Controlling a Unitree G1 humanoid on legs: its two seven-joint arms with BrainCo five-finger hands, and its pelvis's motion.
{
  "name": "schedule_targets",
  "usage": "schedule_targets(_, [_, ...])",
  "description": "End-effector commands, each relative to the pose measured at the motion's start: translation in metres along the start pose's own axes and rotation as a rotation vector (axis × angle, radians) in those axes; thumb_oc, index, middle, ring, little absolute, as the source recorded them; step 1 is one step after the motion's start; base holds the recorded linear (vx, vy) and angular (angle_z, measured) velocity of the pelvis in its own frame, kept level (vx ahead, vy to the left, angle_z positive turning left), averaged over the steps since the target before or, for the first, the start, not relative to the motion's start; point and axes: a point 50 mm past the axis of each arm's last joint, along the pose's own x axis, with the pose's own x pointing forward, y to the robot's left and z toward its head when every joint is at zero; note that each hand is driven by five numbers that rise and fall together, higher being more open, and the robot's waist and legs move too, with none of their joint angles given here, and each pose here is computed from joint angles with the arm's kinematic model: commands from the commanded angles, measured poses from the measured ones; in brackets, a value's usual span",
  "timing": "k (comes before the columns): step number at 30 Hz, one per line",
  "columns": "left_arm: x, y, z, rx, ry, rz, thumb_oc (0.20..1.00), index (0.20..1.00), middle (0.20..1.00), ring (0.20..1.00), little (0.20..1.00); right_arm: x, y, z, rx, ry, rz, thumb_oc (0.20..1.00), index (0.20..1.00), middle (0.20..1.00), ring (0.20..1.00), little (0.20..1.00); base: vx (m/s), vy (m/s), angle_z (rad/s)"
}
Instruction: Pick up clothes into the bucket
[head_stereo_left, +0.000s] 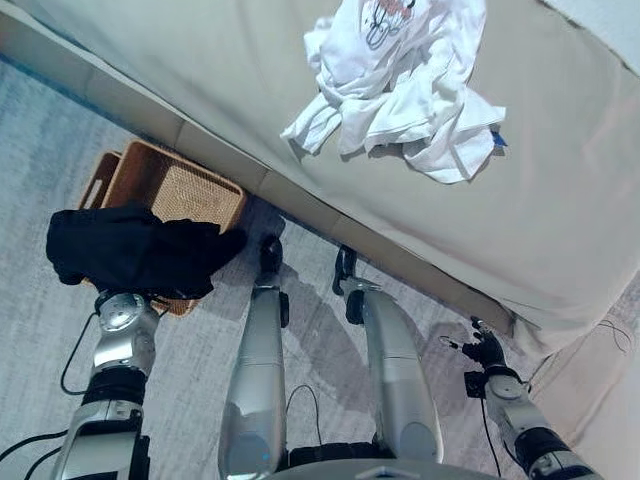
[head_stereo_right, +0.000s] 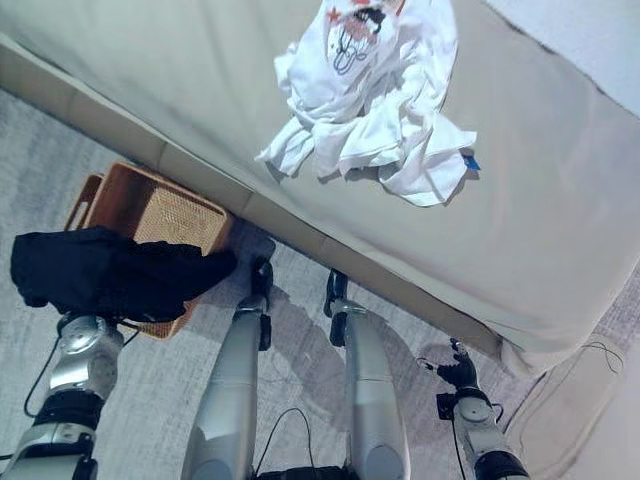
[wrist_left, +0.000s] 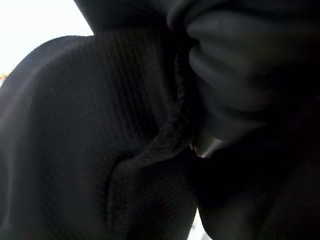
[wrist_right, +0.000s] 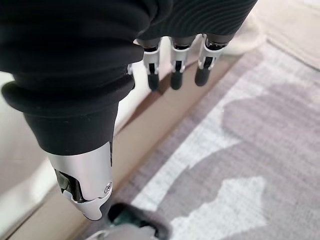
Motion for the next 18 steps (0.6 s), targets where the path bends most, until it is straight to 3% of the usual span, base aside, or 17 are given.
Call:
schedule_targets(1, [0.012, 0.024, 0.031, 0.052, -0.141, 0.094, 0.200, 0.200, 0.200, 0.200, 0.200, -0.006, -0.003, -0.002, 0.024, -0.036, -0.024, 1.000, 1.000, 1.000, 1.000, 1.000, 0.01, 0.018, 0.13])
schedule_targets(7, [0.018, 0.032, 0.038, 0.129, -0.147, 0.130, 0.200, 0.200, 0.200, 0.200, 0.200, -0.008, -0.001, 0.000, 0.057, -0.045, -0.035, 1.000, 1.000, 1.000, 1.000, 1.000, 0.02, 0.004, -0.01])
schedule_targets(11, [0.020, 0.025, 0.037, 0.047, -0.105, 0.128, 0.200, 0.200, 0.200, 0.200, 0.200, -0.007, -0.001, 0.001, 0.064, -0.041, -0.036, 1.000, 1.000, 1.000, 1.000, 1.000, 0.03, 0.035, 0.08])
schedule_targets(12, [0.020, 0.025, 0.034, 0.028, -0.081, 0.134, 1.000, 1.000, 1.000, 1.000, 1.000, -0.007, 0.000, 0.001, 0.062, -0.035, -0.034, 1.000, 1.000, 1.000, 1.000, 1.000, 0.01, 0.047, -0.01])
schedule_targets(18, [0.019, 0.023, 0.028, -0.093, -0.013, 0.175, 1.000, 1.000, 1.000, 1.000, 1.000, -0.008, 0.005, 0.003, 0.054, -0.033, -0.008, 1.000, 1.000, 1.000, 1.000, 1.000, 0.00, 0.005, 0.00])
